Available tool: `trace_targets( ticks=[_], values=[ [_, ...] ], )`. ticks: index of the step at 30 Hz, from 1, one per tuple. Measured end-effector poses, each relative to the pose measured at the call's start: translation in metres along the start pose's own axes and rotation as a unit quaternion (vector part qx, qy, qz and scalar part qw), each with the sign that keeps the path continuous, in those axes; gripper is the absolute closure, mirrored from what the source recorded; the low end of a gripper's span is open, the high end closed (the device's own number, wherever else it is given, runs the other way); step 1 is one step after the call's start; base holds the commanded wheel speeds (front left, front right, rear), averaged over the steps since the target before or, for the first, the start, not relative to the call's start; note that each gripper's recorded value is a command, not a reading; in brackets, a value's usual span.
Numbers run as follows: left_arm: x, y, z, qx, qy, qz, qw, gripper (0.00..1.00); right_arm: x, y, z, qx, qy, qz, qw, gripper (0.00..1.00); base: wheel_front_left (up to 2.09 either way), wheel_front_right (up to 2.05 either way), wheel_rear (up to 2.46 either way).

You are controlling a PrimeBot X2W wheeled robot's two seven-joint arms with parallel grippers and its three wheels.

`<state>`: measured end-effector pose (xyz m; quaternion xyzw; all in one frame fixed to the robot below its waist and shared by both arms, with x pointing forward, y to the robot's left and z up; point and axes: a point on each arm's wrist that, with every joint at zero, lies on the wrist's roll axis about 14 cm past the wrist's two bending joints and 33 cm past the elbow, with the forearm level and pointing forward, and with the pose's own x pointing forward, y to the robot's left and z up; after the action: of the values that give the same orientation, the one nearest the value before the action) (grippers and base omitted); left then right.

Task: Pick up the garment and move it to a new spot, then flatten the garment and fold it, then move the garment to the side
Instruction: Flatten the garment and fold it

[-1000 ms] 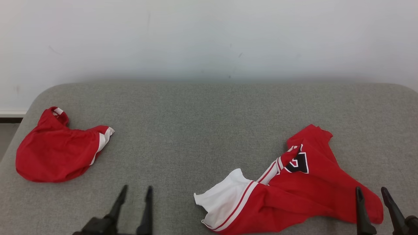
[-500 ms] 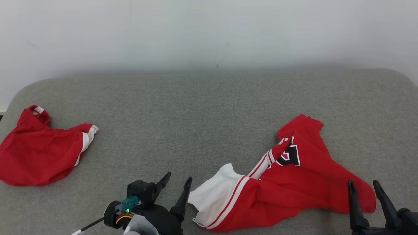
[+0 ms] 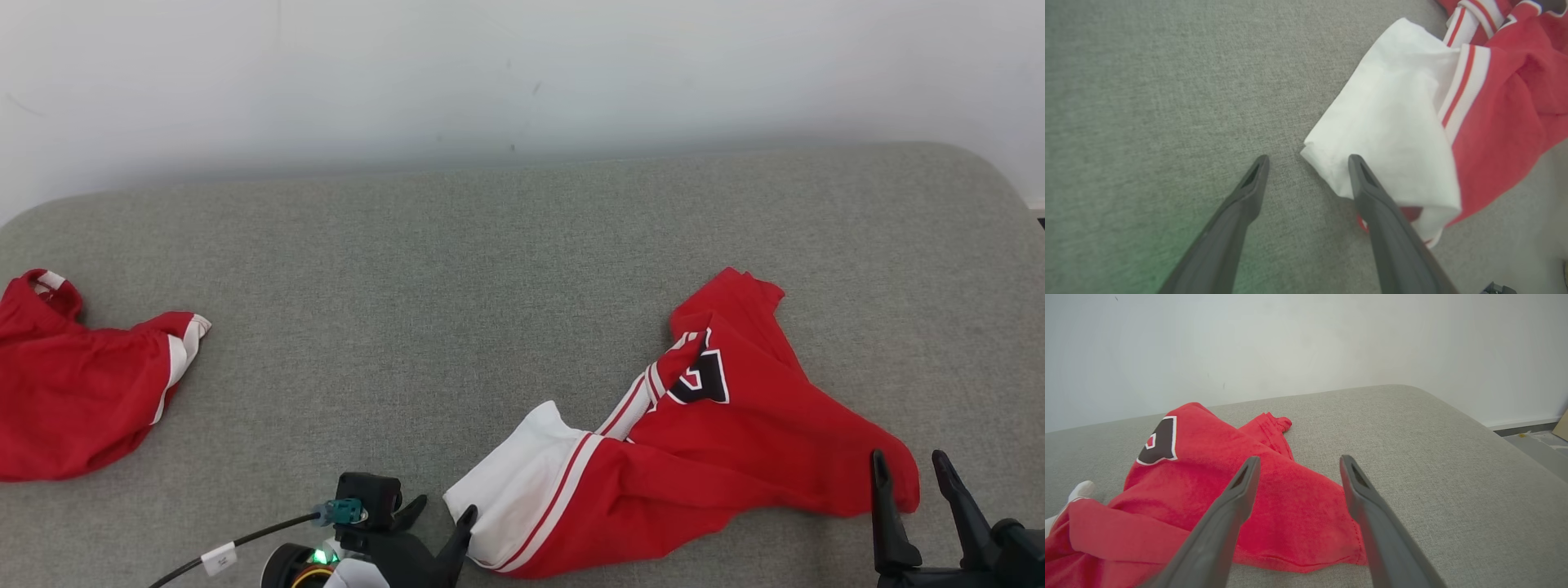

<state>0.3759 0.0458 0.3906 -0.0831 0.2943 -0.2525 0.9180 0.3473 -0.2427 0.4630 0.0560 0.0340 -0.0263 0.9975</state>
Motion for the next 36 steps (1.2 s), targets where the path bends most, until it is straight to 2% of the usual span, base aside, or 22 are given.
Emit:
trace_targets(
  ticks=[1, 2, 3, 4, 5, 11, 15, 20, 25, 29, 33, 36],
  values=[
    [0.0, -0.001, -0.002, -0.002, 0.004, -0.001, 1.0, 0.02, 0.0, 0.0, 0.0, 0.0, 0.0, 0.0, 1.0, 0.0, 0.0, 0.0, 0.0],
    [0.001, -0.003, -0.002, -0.007, 0.005, -0.003, 1.0, 0.38, 0.0, 0.0, 0.0, 0.0, 0.001, 0.0, 1.0, 0.0, 0.0, 0.0, 0.0],
    [0.001, -0.005, -0.002, -0.01, 0.004, -0.006, 1.0, 0.56, 0.0, 0.0, 0.0, 0.0, 0.0, 0.001, 1.0, 0.0, 0.0, 0.0, 0.0],
    [0.002, -0.008, 0.0, -0.015, -0.001, -0.008, 1.0, 0.82, 0.0, 0.001, 0.0, 0.0, 0.0, 0.001, 1.0, 0.0, 0.0, 0.0, 0.0],
    [0.003, -0.011, 0.001, -0.019, -0.004, -0.012, 1.0, 1.0, 0.0, 0.001, 0.0, 0.0, -0.001, 0.001, 1.0, 0.0, 0.0, 0.0, 0.0],
    [0.002, -0.017, 0.008, -0.019, -0.028, -0.021, 0.999, 1.0, 0.0, 0.001, 0.002, -0.001, -0.004, 0.003, 1.0, 0.0, 0.0, 0.0, 0.0],
    [-0.001, -0.004, 0.063, 0.02, -0.116, -0.011, 0.993, 1.0, 0.001, 0.001, 0.004, -0.002, -0.008, 0.005, 1.0, 0.0, 0.0, 0.0, 0.0],
    [-0.013, 0.006, 0.134, 0.08, -0.206, -0.001, 0.975, 1.0, 0.002, 0.005, 0.008, -0.001, -0.015, 0.009, 1.0, 0.0, 0.0, 0.0, 0.0],
    [-0.033, 0.002, 0.205, 0.139, -0.289, -0.001, 0.947, 1.0, 0.001, 0.004, 0.009, -0.001, -0.017, 0.009, 1.0, 0.0, 0.0, 0.0, 0.0],
    [-0.049, -0.008, 0.244, 0.172, -0.336, -0.007, 0.926, 1.0, -0.002, 0.004, 0.01, 0.0, -0.019, 0.008, 1.0, 0.0, 0.0, 0.0, 0.0],
    [-0.057, -0.02, 0.248, 0.188, -0.352, -0.023, 0.916, 1.0, -0.006, 0.004, 0.007, 0.005, -0.016, 0.005, 1.0, 0.0, 0.0, 0.0, 0.0],
    [-0.057, -0.013, 0.221, 0.188, -0.334, -0.023, 0.924, 1.0, -0.007, 0.006, 0.005, 0.007, -0.014, 0.005, 1.0, 0.0, 0.0, 0.0, 0.0]
  ],
)
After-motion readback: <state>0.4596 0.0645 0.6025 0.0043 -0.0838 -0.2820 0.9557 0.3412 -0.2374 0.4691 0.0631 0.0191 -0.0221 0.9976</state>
